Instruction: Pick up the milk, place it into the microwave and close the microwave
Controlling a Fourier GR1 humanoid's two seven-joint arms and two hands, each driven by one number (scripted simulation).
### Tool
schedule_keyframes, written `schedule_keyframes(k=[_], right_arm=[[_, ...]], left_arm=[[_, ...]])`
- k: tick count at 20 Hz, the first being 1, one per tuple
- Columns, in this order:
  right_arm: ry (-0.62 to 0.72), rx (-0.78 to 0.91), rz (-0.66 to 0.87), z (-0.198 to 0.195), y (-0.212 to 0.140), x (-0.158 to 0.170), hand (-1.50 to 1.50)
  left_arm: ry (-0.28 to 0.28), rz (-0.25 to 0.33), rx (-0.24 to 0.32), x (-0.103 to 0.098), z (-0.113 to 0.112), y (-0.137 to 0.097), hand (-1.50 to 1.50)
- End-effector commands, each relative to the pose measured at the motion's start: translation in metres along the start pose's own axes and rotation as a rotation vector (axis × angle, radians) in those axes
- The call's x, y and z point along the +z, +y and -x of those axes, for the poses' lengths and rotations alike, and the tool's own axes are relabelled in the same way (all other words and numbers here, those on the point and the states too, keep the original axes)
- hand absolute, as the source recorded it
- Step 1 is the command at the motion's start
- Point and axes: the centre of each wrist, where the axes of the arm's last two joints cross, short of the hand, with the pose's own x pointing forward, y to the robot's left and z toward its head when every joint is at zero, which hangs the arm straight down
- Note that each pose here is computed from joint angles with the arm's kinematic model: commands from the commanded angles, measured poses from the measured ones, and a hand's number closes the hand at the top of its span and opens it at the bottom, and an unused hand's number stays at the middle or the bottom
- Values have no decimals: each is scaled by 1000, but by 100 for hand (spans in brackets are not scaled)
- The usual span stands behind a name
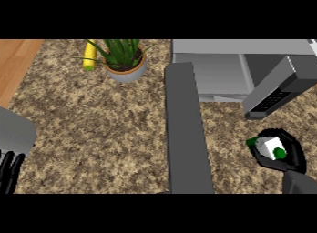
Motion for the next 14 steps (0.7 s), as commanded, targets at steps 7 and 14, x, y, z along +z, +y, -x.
schedule_keyframes(k=[7, 14], right_arm=[[-99, -191, -184, -3, 54, -32, 150], [-132, -155, -268, -11, 88, -21, 150]], left_arm=[[-6, -23, -19, 10, 2, 11, -150], [8, -30, -9, 17, 8, 6, -150]])
